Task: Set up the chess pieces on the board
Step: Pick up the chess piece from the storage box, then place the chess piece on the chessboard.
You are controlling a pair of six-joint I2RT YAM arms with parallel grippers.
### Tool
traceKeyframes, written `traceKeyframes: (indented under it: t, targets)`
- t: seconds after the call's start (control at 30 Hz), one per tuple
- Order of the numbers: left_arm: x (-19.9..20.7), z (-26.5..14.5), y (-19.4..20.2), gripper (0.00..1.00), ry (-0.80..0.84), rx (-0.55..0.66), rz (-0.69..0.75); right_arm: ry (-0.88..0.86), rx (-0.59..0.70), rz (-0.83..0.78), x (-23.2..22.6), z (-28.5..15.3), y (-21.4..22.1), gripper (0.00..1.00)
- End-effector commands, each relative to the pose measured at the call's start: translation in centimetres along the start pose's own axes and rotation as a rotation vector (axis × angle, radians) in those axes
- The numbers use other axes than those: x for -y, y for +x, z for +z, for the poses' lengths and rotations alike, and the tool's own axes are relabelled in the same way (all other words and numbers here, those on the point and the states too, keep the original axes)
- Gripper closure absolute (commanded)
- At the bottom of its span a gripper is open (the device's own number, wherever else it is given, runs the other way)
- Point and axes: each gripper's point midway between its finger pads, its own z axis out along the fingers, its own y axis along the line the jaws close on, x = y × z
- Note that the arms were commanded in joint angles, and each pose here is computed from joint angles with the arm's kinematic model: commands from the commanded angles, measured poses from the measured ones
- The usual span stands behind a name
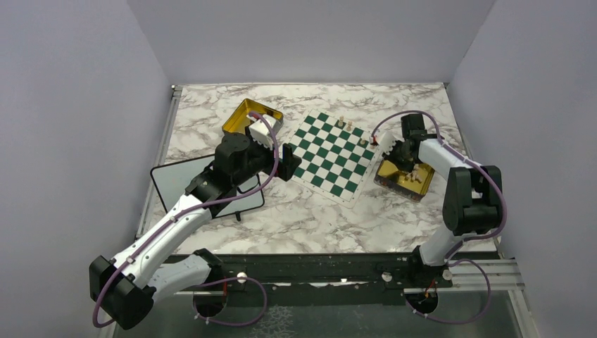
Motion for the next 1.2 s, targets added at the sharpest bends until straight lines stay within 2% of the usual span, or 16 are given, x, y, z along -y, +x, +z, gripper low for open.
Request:
traceKeyframes:
  t: [0.0,0.2,0.43,0.63,0.73,0.87,1.0,1.17]
  targets:
    - [-0.1,-0.4,-0.8,0.01,-0.012,0.035,0.016,0.045,0.018,0.005,0.8,-1.3,-0.6,0.84]
    - [-0.7,-0.4,-0.8,0.01,-0.048,0.037,0.002,0.142,-0.01,0.075,2.4,-3.1,-0.3,0.88]
    - [-2.3,-0.6,-0.9,0.01,-0.149,0.045,-0.029,0.257,0.062,0.207,4.9,-6.2,-2.1,0.95]
    - [-1.5,-0.1,-0.5,0.01,-0.095,0.035,-0.036,0.278,0.114,0.282,5.6,-8.4,-3.4,0.95]
    - [-1.2,0.1,-0.3,0.01,-0.079,0.037,-0.055,0.295,0.191,0.312,5.9,-9.6,-4.7,0.95]
    - [-0.6,0.0,-1.1,0.02,-0.06,0.061,-0.1,0.283,0.363,0.431,6.6,-11.9,-8.1,0.95]
    - [0.9,0.3,-2.6,0.05,0.005,0.099,-0.171,0.17,0.53,0.599,6.3,-13.8,-12.1,0.95]
    - [1.8,1.6,-3.5,0.12,0.049,0.108,-0.268,-0.032,0.716,0.712,4.5,-15.9,-16.7,0.94]
